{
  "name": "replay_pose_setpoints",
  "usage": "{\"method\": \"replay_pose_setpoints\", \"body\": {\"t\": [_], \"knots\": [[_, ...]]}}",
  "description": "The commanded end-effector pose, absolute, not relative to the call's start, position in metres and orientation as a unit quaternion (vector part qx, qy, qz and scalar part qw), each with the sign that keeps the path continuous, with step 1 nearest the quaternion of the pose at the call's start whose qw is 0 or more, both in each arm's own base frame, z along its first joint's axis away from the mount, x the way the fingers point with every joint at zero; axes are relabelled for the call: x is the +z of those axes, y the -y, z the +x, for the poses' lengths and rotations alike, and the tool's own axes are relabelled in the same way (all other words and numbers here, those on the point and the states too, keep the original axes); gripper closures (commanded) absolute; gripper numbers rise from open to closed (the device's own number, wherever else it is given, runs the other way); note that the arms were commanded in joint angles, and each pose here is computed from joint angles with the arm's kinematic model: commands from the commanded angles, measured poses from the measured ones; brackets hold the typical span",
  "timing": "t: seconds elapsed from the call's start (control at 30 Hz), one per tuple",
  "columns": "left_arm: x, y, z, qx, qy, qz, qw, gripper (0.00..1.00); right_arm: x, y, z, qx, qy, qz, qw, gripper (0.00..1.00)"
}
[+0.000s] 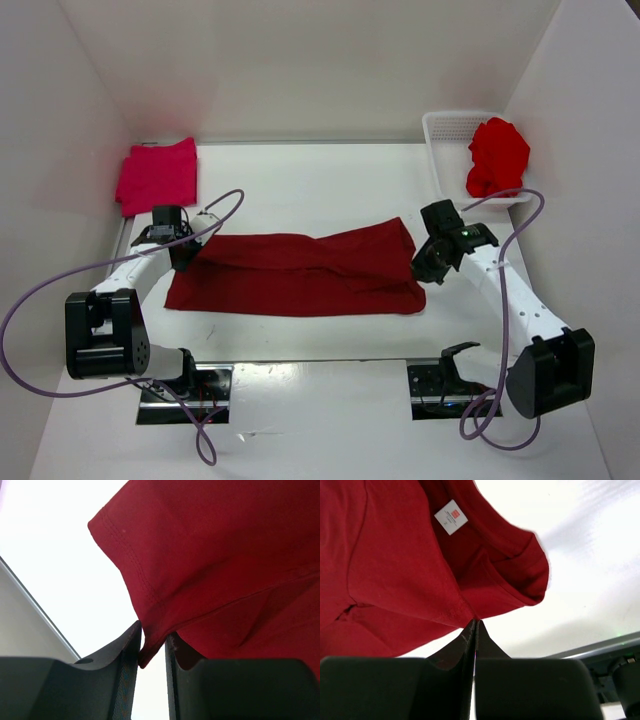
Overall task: Fold and stack the t-shirts
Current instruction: Fold the other side of the tshirt into a rectangle
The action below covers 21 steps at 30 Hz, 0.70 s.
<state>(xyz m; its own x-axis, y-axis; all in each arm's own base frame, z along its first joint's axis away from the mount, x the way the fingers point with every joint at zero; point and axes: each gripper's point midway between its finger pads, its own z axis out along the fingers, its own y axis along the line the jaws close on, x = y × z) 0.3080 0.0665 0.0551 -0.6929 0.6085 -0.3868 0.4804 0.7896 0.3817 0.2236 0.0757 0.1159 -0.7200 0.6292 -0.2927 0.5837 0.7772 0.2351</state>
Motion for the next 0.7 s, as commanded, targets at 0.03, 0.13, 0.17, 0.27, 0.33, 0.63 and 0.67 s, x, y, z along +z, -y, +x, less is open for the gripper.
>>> {"method": "replay_pose_setpoints", "body": {"t": [0.03, 0.13, 0.17, 0.27, 0.33, 0.63, 0.67], "knots": [[0.066, -0.062, 0.315, 0.129, -0.904, 0.306, 0.270, 0.67, 0.109, -0.073, 0.206, 0.037, -0.932, 0.328, 0.153, 1.00], [0.065, -0.062, 0.313, 0.127, -0.905, 0.306, 0.266, 0.67, 0.098, -0.084, 0.199, 0.026, -0.942, 0.307, 0.131, 1.00], [0.064, -0.062, 0.311, 0.125, -0.906, 0.307, 0.262, 0.67, 0.096, -0.085, 0.199, 0.020, -0.942, 0.308, 0.131, 1.00], [0.067, -0.062, 0.314, 0.127, -0.905, 0.306, 0.266, 0.67, 0.093, -0.087, 0.192, 0.011, -0.946, 0.302, 0.118, 1.00], [0.067, -0.062, 0.314, 0.127, -0.905, 0.306, 0.266, 0.67, 0.093, -0.087, 0.192, 0.011, -0.946, 0.302, 0.117, 1.00], [0.068, -0.064, 0.316, 0.134, -0.904, 0.304, 0.269, 0.67, 0.085, -0.094, 0.186, 0.002, -0.956, 0.277, 0.096, 0.68], [0.070, -0.064, 0.318, 0.136, -0.903, 0.304, 0.273, 0.67, 0.085, -0.094, 0.186, 0.002, -0.956, 0.277, 0.096, 0.57]]}}
